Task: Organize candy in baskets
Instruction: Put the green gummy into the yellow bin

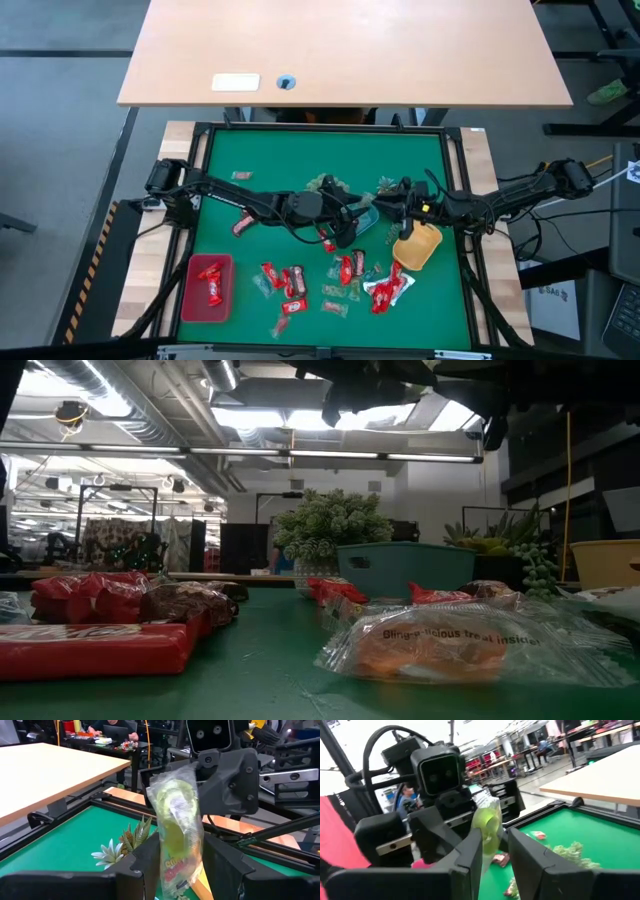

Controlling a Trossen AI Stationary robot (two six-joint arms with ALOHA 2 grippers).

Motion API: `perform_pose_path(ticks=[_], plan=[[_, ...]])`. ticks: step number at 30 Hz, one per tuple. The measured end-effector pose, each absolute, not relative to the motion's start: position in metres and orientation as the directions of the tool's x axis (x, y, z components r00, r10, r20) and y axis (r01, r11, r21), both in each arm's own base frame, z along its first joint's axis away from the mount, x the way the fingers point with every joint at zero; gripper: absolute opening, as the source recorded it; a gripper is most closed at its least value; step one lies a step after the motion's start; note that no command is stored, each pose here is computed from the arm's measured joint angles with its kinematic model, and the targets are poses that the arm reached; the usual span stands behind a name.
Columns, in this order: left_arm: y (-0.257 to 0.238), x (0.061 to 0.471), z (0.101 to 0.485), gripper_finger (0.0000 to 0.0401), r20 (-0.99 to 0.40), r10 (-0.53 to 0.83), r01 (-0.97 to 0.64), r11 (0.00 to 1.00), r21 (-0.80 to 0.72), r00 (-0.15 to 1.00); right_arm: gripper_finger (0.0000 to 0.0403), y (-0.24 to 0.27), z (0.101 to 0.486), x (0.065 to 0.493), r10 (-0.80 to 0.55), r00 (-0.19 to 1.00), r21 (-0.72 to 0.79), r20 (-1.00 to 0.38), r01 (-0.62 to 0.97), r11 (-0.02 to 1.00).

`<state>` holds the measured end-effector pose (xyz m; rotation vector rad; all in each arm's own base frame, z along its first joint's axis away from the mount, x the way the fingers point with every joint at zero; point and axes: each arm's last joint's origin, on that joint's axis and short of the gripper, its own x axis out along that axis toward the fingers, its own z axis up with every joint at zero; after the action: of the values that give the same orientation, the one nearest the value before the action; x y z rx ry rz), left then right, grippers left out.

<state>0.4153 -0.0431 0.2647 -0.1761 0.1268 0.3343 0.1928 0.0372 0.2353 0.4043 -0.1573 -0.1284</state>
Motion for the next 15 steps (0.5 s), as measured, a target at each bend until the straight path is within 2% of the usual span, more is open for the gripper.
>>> perform_pose_path(ticks=[7,15], plan=[[-0.0431,0.4153,0.2647,0.0132,-0.153,0.315,-0.337,0.929,-0.151,0.937,0.0095,0.0388,0.2356,0.1929,-0.102,0.986,0.395,0.132,0.042,0.918],[-0.0431,0.4153,0.2647,0.0132,-0.153,0.314,-0.336,0.930,-0.151,0.937,0.0095,0.0396,0.2335,0.1963,-0.102,0.986,0.399,0.135,0.040,0.916]])
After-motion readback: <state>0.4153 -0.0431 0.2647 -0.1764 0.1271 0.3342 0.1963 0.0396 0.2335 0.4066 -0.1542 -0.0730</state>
